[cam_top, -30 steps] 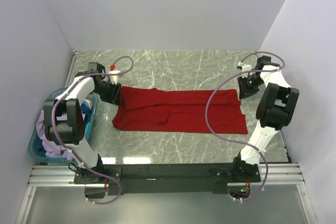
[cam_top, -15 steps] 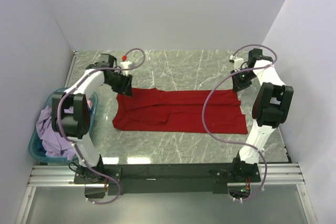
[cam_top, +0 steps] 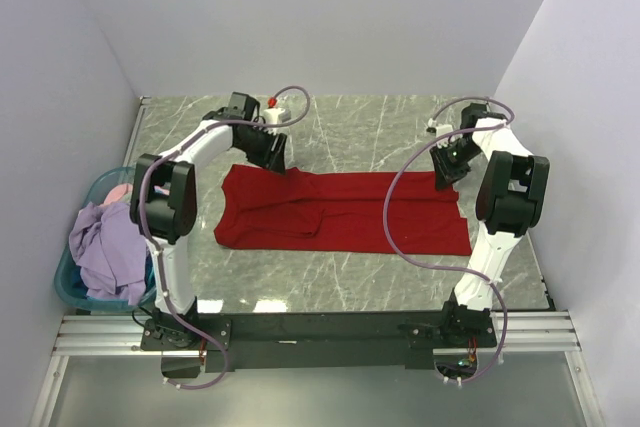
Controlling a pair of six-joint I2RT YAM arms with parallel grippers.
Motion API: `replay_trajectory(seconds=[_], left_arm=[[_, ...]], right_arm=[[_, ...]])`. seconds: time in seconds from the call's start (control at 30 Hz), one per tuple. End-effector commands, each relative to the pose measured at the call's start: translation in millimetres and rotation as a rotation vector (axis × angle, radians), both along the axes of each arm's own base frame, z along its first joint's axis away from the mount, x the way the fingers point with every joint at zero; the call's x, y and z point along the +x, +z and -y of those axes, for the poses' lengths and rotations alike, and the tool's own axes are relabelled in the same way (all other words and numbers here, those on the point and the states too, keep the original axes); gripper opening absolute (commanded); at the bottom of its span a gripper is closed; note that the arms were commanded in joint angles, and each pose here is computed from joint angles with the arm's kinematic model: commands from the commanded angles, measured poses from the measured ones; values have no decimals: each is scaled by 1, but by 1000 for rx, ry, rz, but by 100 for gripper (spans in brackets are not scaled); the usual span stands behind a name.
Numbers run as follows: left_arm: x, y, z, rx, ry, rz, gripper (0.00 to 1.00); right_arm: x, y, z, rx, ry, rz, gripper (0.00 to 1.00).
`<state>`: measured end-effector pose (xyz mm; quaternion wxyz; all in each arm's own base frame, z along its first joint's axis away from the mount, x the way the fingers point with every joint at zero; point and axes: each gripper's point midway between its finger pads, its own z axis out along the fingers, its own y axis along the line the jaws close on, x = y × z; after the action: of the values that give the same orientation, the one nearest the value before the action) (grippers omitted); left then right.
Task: Fold and stack the t-shirts
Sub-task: Fold the tshirt
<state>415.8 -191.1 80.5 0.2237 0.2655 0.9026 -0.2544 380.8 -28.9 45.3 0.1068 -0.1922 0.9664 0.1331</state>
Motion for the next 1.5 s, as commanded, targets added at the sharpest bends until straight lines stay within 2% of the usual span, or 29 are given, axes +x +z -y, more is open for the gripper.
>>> replay_trajectory(seconds=[0.0, 0.17, 0.37, 0.67, 0.93, 1.1, 1.23, 1.47], left_arm=[[17, 16, 20, -40, -11, 55, 57], [44, 18, 30, -37, -10, 90, 60], [57, 7, 42, -64, -39, 71, 61], [51, -8, 53, -117, -66, 13, 61], [45, -16, 61, -138, -87, -18, 56], [37, -21, 63, -129, -106, -34, 56], [33, -22, 66, -134, -111, -37, 52], [30, -30, 68, -110, -109, -46, 58]], right_arm=[[-12, 3, -3, 2, 38, -16, 28], [-17, -1, -3, -2, 49, -32, 28], [-21, -2, -2, -6, 62, -42, 27], [-30, -2, -1, -11, 84, -62, 27], [-37, -4, 1, -20, 94, -79, 27], [-39, -3, 2, -23, 95, -82, 27], [-40, -1, 2, -19, 95, -85, 27], [-43, 1, 3, -23, 105, -77, 27]])
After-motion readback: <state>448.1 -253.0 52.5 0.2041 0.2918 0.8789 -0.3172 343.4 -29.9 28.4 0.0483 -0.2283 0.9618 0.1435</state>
